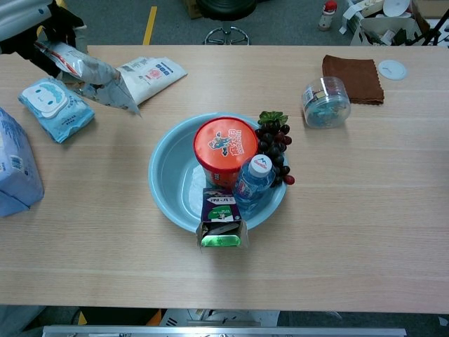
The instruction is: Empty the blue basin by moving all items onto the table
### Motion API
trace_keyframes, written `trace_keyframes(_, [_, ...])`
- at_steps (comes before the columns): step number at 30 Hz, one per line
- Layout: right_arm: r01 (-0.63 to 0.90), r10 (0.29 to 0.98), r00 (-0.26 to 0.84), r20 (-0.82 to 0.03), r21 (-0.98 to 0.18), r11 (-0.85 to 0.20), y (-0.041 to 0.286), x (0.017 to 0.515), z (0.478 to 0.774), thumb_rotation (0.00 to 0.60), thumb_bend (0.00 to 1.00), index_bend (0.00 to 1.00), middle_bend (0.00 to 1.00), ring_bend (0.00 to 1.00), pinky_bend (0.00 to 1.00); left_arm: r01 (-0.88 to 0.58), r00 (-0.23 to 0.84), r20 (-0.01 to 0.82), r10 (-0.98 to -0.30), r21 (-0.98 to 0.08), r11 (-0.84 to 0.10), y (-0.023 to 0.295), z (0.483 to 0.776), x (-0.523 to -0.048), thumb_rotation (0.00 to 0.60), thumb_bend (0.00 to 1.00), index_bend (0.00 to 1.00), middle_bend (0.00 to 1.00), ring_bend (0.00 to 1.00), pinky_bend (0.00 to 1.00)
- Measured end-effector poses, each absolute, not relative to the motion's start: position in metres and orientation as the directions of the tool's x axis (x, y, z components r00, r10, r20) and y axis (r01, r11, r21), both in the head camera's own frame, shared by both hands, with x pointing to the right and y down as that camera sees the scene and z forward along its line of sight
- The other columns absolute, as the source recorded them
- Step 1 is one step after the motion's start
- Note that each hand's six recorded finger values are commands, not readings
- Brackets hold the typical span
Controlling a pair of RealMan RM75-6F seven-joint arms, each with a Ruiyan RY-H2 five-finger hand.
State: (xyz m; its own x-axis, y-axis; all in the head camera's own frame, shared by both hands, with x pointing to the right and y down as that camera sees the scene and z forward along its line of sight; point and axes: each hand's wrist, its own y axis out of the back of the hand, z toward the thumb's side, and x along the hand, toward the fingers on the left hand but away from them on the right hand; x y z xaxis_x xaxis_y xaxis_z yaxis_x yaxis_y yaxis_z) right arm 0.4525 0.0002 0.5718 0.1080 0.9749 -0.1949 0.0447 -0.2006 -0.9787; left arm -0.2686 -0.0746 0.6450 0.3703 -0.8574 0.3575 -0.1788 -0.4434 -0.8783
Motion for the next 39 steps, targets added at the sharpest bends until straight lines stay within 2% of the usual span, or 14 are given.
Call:
trace_keyframes(9, [0.043, 0.971, 0.114, -0.209, -0.976, -0.215, 0.001, 0.449, 0.575, 0.600, 0.31, 0.44, 0.41, 0.40, 0.48, -0.054, 0.245, 0.451, -0.858, -0.877, -0.477, -0.063, 0.670, -0.325, 0.600, 0.19, 0.61, 0.68, 0.61, 0.55])
trace_keyframes(10, [0.043, 0.971, 0.116, -0.210, -0.975, -0.216, 0.000, 0.449, 0.575, 0.600, 0.31, 0.44, 0.41, 0.40, 0.48, -0.038, 0.235, 0.465, -0.854, -0.873, -0.486, -0.060, 0.674, -0.330, 0.600, 0.19, 0.57, 0.64, 0.59, 0.51])
trace_keyframes(12, [0.043, 0.970, 0.119, -0.212, -0.975, -0.218, 0.000, 0.448, 0.576, 0.600, 0.31, 0.44, 0.41, 0.40, 0.48, -0.024, 0.226, 0.487, -0.844, -0.863, -0.504, -0.056, 0.678, -0.335, 0.600, 0.19, 0.43, 0.51, 0.49, 0.38])
trace_keyframes(13, [0.043, 0.970, 0.121, -0.212, -0.975, -0.219, 0.000, 0.447, 0.576, 0.600, 0.31, 0.44, 0.41, 0.40, 0.48, -0.017, 0.222, 0.503, -0.836, -0.855, -0.519, -0.054, 0.680, -0.337, 0.600, 0.19, 0.29, 0.40, 0.38, 0.29])
trace_keyframes(14, [0.043, 0.969, 0.123, -0.214, -0.974, -0.221, 0.000, 0.447, 0.576, 0.600, 0.31, 0.44, 0.41, 0.40, 0.48, -0.012, 0.219, 0.515, -0.829, -0.848, -0.530, -0.052, 0.682, -0.339, 0.600, 0.19, 0.18, 0.31, 0.29, 0.26])
trace_keyframes(17, [0.041, 0.967, 0.129, -0.221, -0.973, -0.228, 0.000, 0.445, 0.578, 0.600, 0.31, 0.44, 0.41, 0.40, 0.48, -0.011, 0.217, 0.544, -0.811, -0.829, -0.559, -0.047, 0.684, -0.340, 0.600, 0.19, 0.02, 0.12, 0.11, 0.22])
trace_keyframes(20, [0.033, 0.962, 0.143, -0.233, -0.970, -0.240, 0.000, 0.443, 0.580, 0.600, 0.31, 0.44, 0.41, 0.40, 0.48, -0.031, 0.227, 0.534, -0.814, -0.832, -0.554, -0.046, 0.680, -0.336, 0.600, 0.19, 0.00, 0.07, 0.06, 0.20])
trace_keyframes(25, [0.016, 0.948, 0.190, -0.256, -0.965, -0.263, -0.003, 0.433, 0.584, 0.600, 0.30, 0.44, 0.41, 0.40, 0.48, -0.078, 0.244, 0.482, -0.842, -0.855, -0.512, -0.041, 0.668, -0.330, 0.600, 0.19, 0.00, 0.07, 0.06, 0.20])
trace_keyframes(28, [-0.003, 0.932, 0.237, -0.274, -0.960, -0.281, -0.005, 0.421, 0.589, 0.600, 0.24, 0.44, 0.41, 0.40, 0.48, -0.092, 0.253, 0.452, -0.856, -0.869, -0.486, -0.034, 0.660, -0.326, 0.600, 0.19, 0.00, 0.07, 0.06, 0.20])
trace_keyframes(35, [-0.080, 0.865, 0.355, -0.353, -0.934, -0.348, -0.010, 0.383, 0.609, 0.600, 0.02, 0.40, 0.35, 0.32, 0.48, -0.105, 0.273, 0.439, -0.856, -0.871, -0.480, -0.011, 0.645, -0.320, 0.600, 0.19, 0.00, 0.07, 0.06, 0.20])
trace_keyframes(39, [-0.144, 0.804, 0.418, -0.423, -0.905, -0.401, -0.011, 0.354, 0.629, 0.600, 0.00, 0.33, 0.31, 0.28, 0.47, -0.103, 0.281, 0.434, -0.856, -0.873, -0.476, 0.000, 0.638, -0.320, 0.600, 0.19, 0.00, 0.07, 0.06, 0.20])
